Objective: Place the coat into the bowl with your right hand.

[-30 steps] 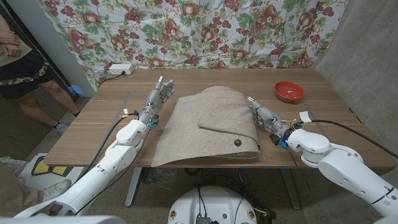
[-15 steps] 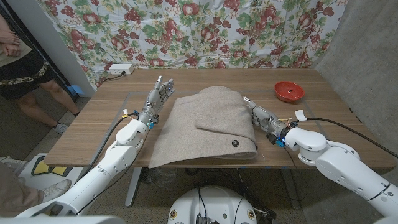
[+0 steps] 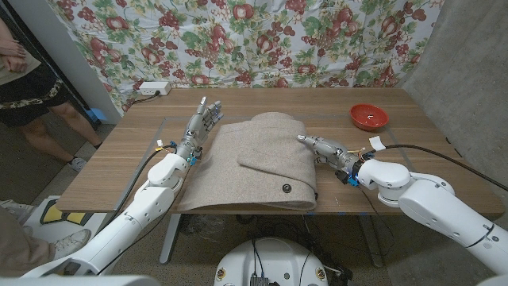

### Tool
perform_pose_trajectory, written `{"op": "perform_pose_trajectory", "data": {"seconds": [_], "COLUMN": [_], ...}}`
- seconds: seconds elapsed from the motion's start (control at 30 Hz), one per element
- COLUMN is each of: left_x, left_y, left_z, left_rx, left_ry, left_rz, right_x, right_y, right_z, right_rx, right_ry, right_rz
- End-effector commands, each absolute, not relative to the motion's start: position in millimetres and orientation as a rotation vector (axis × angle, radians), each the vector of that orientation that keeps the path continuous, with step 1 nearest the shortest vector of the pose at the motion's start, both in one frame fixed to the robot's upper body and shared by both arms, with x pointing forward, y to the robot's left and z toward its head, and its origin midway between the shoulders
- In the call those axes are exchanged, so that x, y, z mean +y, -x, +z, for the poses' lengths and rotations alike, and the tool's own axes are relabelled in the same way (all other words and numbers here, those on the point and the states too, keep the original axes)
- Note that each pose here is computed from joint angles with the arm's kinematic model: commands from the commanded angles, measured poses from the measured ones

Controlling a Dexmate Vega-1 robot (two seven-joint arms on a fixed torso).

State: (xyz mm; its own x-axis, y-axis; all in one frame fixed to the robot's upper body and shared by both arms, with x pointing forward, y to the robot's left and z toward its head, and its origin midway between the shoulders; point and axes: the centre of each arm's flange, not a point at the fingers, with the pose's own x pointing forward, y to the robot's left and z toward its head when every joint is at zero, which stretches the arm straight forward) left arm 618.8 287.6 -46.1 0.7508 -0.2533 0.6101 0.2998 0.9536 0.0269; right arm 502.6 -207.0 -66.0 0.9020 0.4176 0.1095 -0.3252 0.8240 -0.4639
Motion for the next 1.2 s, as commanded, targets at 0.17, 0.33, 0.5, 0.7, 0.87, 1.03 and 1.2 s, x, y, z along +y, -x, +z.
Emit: {"op": "perform_pose_trajectory", "data": {"seconds": [0.17,0.33,0.5,0.7,0.87,1.03,1.2], "left_x": [288,288,288,287,286,285,282], "left_y": [-616,-616,-616,-616,-615,-615,-617], "left_z": [-48,-48,-49,-49,-50,-50,-50], "left_rx": [-0.658,-0.661,-0.662,-0.665,-0.662,-0.659,-0.658], "left_ry": [0.077,0.076,0.078,0.079,0.081,0.081,0.082], "left_rz": [-0.3,-0.298,-0.296,-0.294,-0.292,-0.291,-0.293], "right_x": [-195,-188,-182,-179,-182,-186,-189], "right_y": [-503,-502,-502,-503,-506,-507,-508], "right_z": [-69,-71,-72,-72,-72,-71,-70], "right_rx": [-0.16,-0.168,-0.175,-0.183,-0.19,-0.204,-0.23], "right_ry": [0.596,0.572,0.576,0.545,0.49,0.442,0.384], "right_rz": [0.284,0.261,0.228,0.197,0.184,0.186,0.183]}}
